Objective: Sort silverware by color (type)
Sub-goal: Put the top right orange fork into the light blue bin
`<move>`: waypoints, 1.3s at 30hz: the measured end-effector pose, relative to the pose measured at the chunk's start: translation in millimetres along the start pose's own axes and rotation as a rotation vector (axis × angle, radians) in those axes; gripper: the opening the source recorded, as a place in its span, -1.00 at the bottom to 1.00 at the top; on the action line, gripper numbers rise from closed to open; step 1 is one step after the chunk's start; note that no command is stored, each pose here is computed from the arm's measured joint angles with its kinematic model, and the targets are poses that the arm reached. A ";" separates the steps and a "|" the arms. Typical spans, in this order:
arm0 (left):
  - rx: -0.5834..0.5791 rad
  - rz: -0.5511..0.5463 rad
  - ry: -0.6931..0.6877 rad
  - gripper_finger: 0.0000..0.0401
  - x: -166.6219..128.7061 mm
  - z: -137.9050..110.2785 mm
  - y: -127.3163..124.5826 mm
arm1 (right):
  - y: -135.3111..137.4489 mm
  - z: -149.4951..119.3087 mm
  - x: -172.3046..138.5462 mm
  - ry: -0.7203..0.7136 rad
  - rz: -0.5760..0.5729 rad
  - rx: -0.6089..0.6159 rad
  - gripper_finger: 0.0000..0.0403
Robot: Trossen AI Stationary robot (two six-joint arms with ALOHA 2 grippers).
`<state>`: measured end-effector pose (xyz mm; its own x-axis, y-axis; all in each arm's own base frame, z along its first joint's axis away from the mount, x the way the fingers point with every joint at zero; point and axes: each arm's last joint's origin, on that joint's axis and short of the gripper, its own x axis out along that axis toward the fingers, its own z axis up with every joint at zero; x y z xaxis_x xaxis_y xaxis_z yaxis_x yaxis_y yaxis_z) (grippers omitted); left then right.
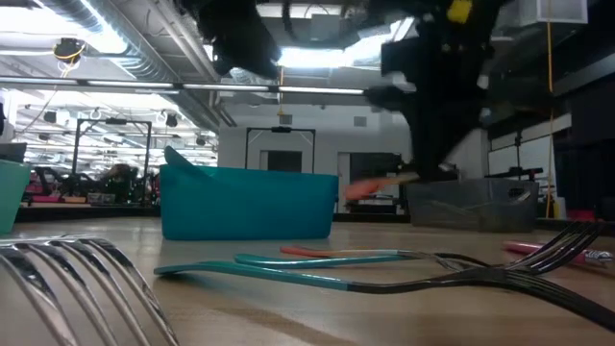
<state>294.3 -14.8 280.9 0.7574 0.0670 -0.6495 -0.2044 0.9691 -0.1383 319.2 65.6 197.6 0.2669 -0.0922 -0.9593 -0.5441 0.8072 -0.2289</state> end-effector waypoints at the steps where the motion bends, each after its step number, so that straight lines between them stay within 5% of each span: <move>1: -0.015 -0.009 -0.005 -0.18 -1.1 2.1 -0.7 | -3.0 3.2 -4.5 -0.003 -0.030 -0.033 -0.99; 15: -0.249 -0.128 0.021 -0.18 -4.6 7.2 -5.5 | -38.5 42.8 -57.5 -0.049 -0.472 -0.404 -0.99; 27: -0.270 -0.097 0.021 -0.18 -4.4 6.5 -4.4 | -48.7 61.1 -71.0 -0.157 -0.637 -0.553 -0.99; 39: -0.271 -0.098 0.019 -0.18 -4.4 6.6 -4.5 | -52.7 67.7 -77.2 -0.218 -0.711 -0.546 -0.99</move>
<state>295.9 -17.8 289.3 0.7703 -0.0308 -0.6370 -0.2912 0.8717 -0.3942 381.2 69.7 294.9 0.7957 -0.3045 -0.5236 -0.4798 0.2109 -0.8517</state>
